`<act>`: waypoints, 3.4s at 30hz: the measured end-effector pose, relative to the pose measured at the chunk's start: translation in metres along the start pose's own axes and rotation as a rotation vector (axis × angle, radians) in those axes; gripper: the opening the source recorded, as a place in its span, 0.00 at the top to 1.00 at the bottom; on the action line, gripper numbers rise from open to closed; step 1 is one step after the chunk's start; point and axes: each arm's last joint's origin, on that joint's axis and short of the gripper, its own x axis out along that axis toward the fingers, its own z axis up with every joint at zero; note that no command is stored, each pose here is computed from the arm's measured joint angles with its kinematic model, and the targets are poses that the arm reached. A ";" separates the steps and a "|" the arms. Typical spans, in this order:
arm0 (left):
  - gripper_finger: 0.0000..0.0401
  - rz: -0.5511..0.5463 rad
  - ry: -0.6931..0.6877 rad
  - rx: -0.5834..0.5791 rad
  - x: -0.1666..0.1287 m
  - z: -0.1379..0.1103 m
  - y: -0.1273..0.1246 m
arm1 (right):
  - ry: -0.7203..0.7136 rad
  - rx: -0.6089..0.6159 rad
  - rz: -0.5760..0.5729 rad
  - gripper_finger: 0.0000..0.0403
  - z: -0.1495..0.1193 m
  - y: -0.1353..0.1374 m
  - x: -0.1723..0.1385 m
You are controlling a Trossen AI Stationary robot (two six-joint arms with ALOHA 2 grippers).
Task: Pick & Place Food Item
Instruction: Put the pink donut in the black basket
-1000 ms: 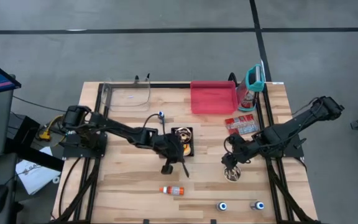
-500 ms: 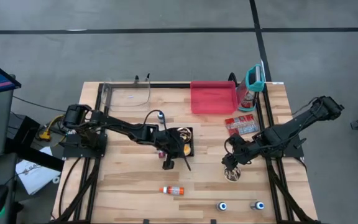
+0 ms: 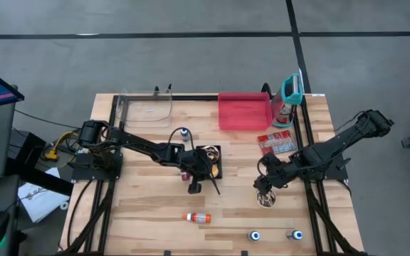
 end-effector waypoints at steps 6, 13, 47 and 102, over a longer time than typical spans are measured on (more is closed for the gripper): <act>1.00 0.042 0.003 -0.006 0.000 0.000 0.003 | -0.006 0.002 0.000 0.36 -0.004 0.000 -0.001; 1.00 0.143 0.000 -0.015 -0.001 0.000 0.010 | -0.006 0.013 0.003 0.36 -0.007 0.001 -0.001; 1.00 0.413 0.003 -0.045 -0.028 0.004 0.059 | -0.056 0.042 0.058 0.36 -0.006 0.007 -0.002; 1.00 0.399 0.005 -0.012 -0.026 0.003 0.067 | -0.112 0.074 0.070 0.36 -0.004 0.008 -0.002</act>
